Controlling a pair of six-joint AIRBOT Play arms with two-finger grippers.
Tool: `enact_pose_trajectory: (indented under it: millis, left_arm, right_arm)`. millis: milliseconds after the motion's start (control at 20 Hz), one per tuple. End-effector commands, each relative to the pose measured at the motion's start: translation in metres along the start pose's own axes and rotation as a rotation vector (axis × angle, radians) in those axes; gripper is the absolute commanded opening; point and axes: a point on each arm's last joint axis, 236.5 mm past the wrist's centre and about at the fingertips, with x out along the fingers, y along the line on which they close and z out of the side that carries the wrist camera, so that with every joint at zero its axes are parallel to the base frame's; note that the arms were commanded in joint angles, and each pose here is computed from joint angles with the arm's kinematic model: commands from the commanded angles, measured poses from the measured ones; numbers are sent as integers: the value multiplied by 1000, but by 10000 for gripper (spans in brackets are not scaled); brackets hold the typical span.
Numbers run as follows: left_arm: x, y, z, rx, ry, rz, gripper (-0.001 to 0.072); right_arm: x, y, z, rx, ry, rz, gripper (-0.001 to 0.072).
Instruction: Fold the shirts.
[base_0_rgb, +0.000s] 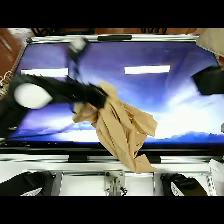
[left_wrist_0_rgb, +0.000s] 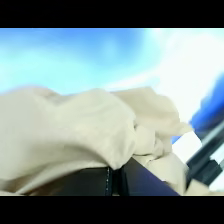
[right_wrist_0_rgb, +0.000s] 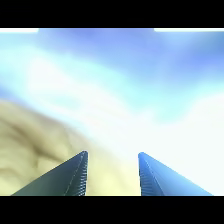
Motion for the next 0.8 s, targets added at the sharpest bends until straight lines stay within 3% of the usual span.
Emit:
enact_pose_trajectory:
  millis: [0, 50, 100, 150, 300, 400, 600, 750]
  left_arm:
    - [61, -6, -71, -101, 186, 7, 91]
    - [63, -7, -74, -108, 199, 0, 328]
    - [59, -4, -71, -111, 204, 7, 687]
    - [48, 4, -66, -117, 208, 22, 720]
    - [-11, 68, -39, -124, 205, 195, 720]
    - [-56, 119, -37, -167, 211, 331, 720]
    - [-100, 200, -99, -353, 380, 487, 720]
    - [-78, 222, -169, -491, 509, 470, 720]
  right_arm:
    - [40, 24, -58, 47, 239, 114, 443]
    - [56, 25, -71, 61, 293, 125, 444]
    - [70, 24, -81, 63, 331, 128, 449]
    - [81, 23, -86, 43, 365, 127, 449]
    - [102, 24, -87, 49, 395, 139, 450]
    - [113, 36, -91, 66, 430, 192, 616]
    - [139, 65, -93, 139, 486, 320, 616]
    - [168, 86, -91, 170, 489, 376, 615]
